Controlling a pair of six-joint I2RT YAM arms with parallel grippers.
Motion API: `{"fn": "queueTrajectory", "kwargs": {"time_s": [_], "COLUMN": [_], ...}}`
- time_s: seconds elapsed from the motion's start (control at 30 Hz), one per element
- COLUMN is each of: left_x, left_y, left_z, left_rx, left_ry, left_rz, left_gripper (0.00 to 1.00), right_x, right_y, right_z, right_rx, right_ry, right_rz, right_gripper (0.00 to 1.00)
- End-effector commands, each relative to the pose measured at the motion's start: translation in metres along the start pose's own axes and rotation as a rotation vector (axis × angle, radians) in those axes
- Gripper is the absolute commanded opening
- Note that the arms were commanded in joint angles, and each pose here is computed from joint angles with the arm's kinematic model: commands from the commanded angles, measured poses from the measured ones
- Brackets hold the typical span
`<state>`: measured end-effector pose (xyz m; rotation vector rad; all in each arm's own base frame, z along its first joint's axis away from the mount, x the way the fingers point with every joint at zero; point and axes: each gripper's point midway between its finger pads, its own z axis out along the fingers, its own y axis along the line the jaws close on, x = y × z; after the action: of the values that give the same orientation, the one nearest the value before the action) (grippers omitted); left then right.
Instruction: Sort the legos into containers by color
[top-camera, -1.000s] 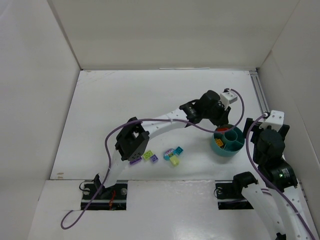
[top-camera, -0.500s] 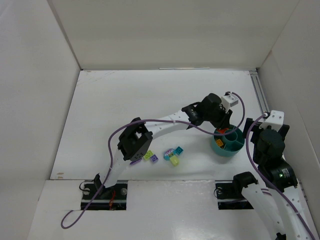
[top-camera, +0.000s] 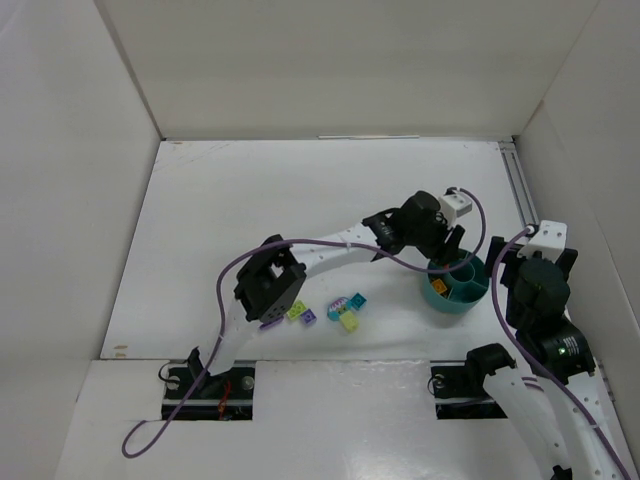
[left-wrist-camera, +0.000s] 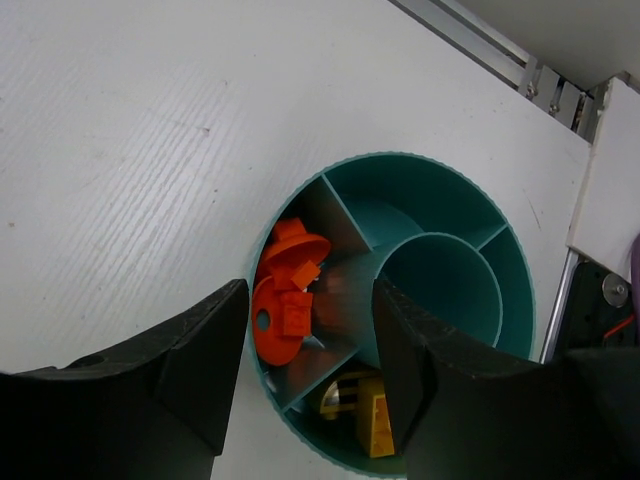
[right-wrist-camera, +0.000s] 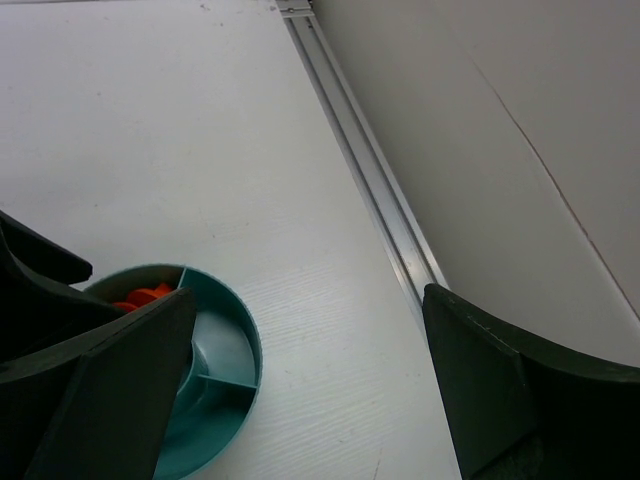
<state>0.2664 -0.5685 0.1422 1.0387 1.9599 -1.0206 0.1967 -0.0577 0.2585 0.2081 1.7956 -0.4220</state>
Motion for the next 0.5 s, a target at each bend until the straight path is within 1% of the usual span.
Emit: {"fn": "queueTrajectory", "kwargs": {"time_s": [0.0,0.03,0.07,0.13,0.17,0.23,0.27,0.3,0.33,0.37,0.4,0.43,0.47], "left_x": [-0.059,-0.075,-0.065,-0.072,-0.065,-0.062,-0.08,-0.047,-0.04,-0.032,-0.036,-0.009,0.001], "left_y": [-0.021,-0.029,-0.021,-0.011,-0.009,0.013,0.009,0.031,0.039,0.054,0.057,0.069,0.088], "left_z": [-0.042,-0.058,-0.064,-0.083,-0.104,-0.132,-0.165,-0.173,-0.187,-0.202,-0.231,-0.239,-0.257], "left_rx": [0.0,0.009,-0.015,-0.044,-0.054,-0.113,-0.122,-0.184,-0.229,-0.333,-0.392,-0.466,-0.591], "left_ry": [-0.144,-0.183,-0.166,-0.204,-0.206,-0.241,-0.316,-0.273,-0.284,-0.3,-0.349,-0.314,-0.329], "left_rz": [0.038,0.048,0.038,0.026,0.022,-0.048,-0.052,-0.096,-0.118,-0.166,-0.193,-0.233,-0.28], "left_gripper": [0.51,0.52,0.57,0.73,0.77,0.94,1.0,1.0,1.0,1.0,1.0,1.0,1.0], "right_x": [-0.002,-0.006,-0.011,-0.011,-0.014,-0.012,-0.013,-0.018,-0.022,-0.021,-0.026,-0.021,-0.017], "right_y": [0.004,0.006,0.008,0.02,0.024,0.038,0.045,0.052,0.06,0.078,0.087,0.098,0.112], "right_z": [0.0,0.0,0.001,0.005,0.006,0.012,0.013,0.017,0.018,0.018,0.019,0.024,0.022], "right_rx": [-0.028,-0.043,-0.057,-0.112,-0.132,-0.194,-0.223,-0.255,-0.293,-0.386,-0.427,-0.473,-0.546], "right_ry": [-0.006,-0.02,-0.039,-0.038,-0.048,-0.035,-0.037,-0.056,-0.075,-0.092,-0.116,-0.1,-0.094], "right_rz": [-0.012,-0.016,-0.034,-0.071,-0.082,-0.138,-0.156,-0.189,-0.21,-0.236,-0.252,-0.297,-0.317], "right_gripper": [1.0,1.0,1.0,1.0,1.0,1.0,1.0,1.0,1.0,1.0,1.0,1.0,1.0]}}
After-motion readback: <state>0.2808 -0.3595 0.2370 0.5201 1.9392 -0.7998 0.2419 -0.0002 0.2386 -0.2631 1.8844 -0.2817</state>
